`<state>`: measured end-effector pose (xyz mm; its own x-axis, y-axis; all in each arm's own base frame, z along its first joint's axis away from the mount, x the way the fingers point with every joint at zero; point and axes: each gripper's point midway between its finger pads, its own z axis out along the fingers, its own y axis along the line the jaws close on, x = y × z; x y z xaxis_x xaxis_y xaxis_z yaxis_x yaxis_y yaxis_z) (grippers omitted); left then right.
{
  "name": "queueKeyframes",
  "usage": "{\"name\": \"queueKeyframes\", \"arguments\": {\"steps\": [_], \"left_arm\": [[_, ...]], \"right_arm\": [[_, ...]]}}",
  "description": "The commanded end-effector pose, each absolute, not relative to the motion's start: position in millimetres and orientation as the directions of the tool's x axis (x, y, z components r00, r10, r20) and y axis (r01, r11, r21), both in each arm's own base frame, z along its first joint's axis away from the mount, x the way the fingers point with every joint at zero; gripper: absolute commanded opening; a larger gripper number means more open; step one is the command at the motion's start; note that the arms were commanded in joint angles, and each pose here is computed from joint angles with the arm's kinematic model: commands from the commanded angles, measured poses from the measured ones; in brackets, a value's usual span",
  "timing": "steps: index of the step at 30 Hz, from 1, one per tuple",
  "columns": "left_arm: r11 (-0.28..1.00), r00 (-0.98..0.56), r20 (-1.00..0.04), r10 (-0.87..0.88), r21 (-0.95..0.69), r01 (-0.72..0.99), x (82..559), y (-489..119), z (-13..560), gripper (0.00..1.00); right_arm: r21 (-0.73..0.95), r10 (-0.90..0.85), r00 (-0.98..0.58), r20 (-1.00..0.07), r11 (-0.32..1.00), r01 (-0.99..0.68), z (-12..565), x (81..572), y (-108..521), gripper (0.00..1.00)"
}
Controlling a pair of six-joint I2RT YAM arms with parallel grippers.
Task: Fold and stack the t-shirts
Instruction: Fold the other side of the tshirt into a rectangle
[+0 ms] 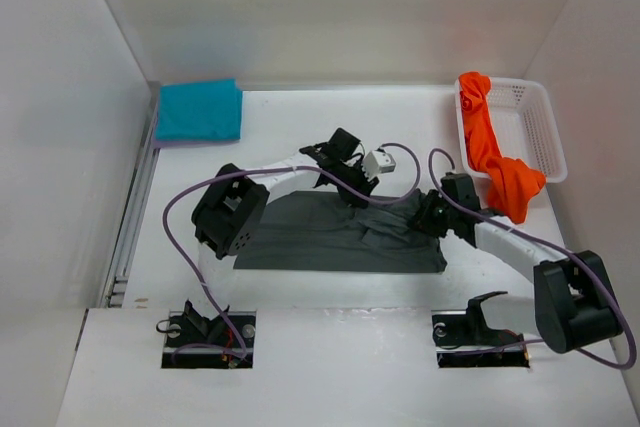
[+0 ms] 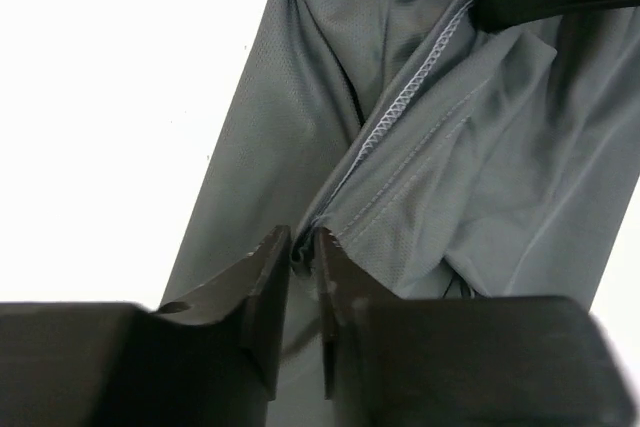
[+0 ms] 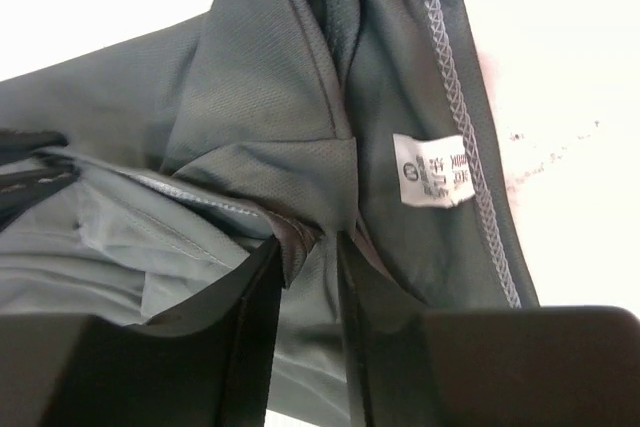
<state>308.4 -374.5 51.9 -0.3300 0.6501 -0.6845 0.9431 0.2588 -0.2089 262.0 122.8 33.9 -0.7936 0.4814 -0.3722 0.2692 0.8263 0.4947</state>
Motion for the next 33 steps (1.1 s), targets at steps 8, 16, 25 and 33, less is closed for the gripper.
{"name": "queueKeyframes", "arguments": {"steps": [8, 16, 25, 33], "left_arm": [[0.257, -0.335, -0.695, 0.636, -0.219, 0.941, 301, -377, 53, 0.29], [0.26, -0.325, -0.686, 0.651, -0.201, 0.945, 302, -375, 46, 0.28], [0.255, -0.321, -0.683, 0.656, -0.2, 0.946, 299, -374, 45, 0.26], [0.257, -0.322, -0.685, 0.654, -0.199, 0.946, 300, -374, 46, 0.24]], "right_arm": [[0.59, 0.551, -0.706, -0.444, 0.773, 0.232, 72, 250, 117, 0.33], [0.55, 0.552, -0.739, -0.385, 0.78, 0.296, 48, 235, 122, 0.33], [0.527, 0.516, -0.771, -0.375, 0.802, 0.281, 40, 245, 134, 0.37], [0.528, 0.49, -0.793, -0.362, 0.809, 0.259, 39, 250, 148, 0.29]]}}
